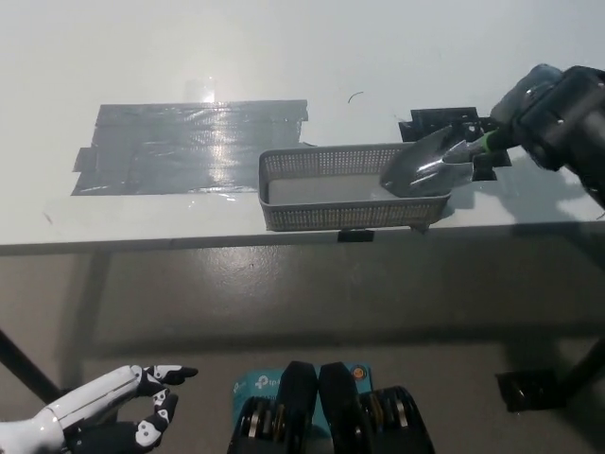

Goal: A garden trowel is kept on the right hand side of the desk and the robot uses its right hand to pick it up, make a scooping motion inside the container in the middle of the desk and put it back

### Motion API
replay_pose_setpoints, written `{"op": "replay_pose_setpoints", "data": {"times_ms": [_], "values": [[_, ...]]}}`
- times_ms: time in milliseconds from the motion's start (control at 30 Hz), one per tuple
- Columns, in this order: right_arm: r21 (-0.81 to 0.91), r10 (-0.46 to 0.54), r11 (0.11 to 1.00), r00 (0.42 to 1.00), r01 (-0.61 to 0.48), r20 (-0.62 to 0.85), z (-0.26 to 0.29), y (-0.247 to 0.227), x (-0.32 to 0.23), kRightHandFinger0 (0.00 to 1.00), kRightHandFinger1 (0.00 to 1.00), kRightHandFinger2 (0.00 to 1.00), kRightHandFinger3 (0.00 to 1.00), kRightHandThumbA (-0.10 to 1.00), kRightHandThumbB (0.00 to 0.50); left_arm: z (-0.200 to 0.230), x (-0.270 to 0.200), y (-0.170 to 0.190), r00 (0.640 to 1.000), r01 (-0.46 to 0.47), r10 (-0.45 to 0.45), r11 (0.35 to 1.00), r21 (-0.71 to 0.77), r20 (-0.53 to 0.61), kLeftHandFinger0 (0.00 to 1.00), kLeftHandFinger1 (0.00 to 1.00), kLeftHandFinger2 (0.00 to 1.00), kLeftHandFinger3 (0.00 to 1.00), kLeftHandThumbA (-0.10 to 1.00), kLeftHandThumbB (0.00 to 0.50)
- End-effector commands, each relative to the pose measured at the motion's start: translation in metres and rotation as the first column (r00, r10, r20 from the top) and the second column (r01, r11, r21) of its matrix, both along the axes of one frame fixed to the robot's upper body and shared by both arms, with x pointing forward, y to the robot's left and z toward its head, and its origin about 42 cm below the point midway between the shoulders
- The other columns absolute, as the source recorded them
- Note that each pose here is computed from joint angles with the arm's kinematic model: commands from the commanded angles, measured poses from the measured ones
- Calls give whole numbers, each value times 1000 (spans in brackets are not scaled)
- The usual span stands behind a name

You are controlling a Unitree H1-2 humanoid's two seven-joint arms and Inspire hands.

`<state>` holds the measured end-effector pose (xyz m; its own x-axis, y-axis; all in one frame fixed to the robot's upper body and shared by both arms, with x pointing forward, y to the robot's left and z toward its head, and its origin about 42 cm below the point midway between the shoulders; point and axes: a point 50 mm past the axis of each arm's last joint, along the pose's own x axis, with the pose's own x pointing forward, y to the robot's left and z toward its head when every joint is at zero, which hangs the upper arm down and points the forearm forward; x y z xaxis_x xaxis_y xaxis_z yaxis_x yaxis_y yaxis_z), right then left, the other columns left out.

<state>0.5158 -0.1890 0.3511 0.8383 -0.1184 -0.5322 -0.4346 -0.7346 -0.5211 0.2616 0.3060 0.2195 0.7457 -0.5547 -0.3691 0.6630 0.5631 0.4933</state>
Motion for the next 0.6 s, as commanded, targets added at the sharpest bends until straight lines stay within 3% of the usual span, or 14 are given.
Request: {"op": "replay_pose_setpoints", "data": {"times_ms": [0,33,67,100,167,200,233,267,300,333,367,433,533,567], "values": [[3,-17,1000,999,17,37,18,14,-1,2,4,289,872,170,53,16,3,2,999,25,-26,999,24,29,1000,1000,1000,1000,1000,348],[11,-5,1000,1000,5,26,15,20,-2,35,96,368,867,140,19,15,3,2,999,23,-23,1000,21,29,1000,1000,1000,1000,1000,352],[10,-2,1000,1000,2,12,12,24,-2,252,331,539,883,174,4,15,3,2,999,23,-24,999,25,30,1000,1000,1000,1000,1000,373],[7,2,1000,1000,-2,-2,10,28,-1,333,403,595,883,193,0,16,3,1,999,25,-26,999,30,33,1000,1000,1000,1000,1000,378],[9,5,1000,1000,-5,-7,8,32,-3,201,258,497,902,210,0,15,4,1,999,23,-24,999,30,37,1000,1000,1000,1000,1000,384],[26,1,1000,1000,0,-17,1,42,-4,33,88,358,861,251,0,15,5,1,999,26,-27,999,31,32,1000,1000,1000,1000,1000,399],[28,-1,1000,1000,2,-17,0,43,-4,1,63,341,856,259,0,15,6,0,999,27,-28,999,31,31,1000,1000,1000,1000,1000,399],[64,44,997,999,-42,-28,-8,51,-7,0,15,298,873,151,29,15,6,0,999,25,-26,999,29,34,1000,1000,1000,1000,1000,402],[86,39,996,998,-35,-39,-12,55,-8,27,87,365,877,156,1,15,6,0,999,26,-27,999,25,32,1000,1000,1000,1000,1000,404],[90,42,995,998,-38,-47,-18,64,-10,197,267,549,920,243,0,15,6,0,999,29,-30,999,27,29,1000,1000,1000,1000,1000,377],[91,42,995,998,-38,-47,-19,65,-10,207,269,559,925,266,0,15,6,0,999,30,-30,999,27,29,1000,1000,1000,1000,1000,375],[129,69,990,996,-61,-58,-28,77,-13,1,21,308,847,119,38,16,6,-1,999,32,-32,999,24,31,1000,1000,1000,1000,1000,357],[153,106,983,993,-96,-59,-31,83,-16,0,0,275,795,62,28,14,7,0,999,29,-29,999,23,25,1000,1000,1000,1000,1000,374],[158,101,983,993,-91,-56,-31,80,-18,39,56,323,859,69,24,14,9,-3,999,37,-37,999,21,25,1000,1000,1000,1000,1000,379]]}}
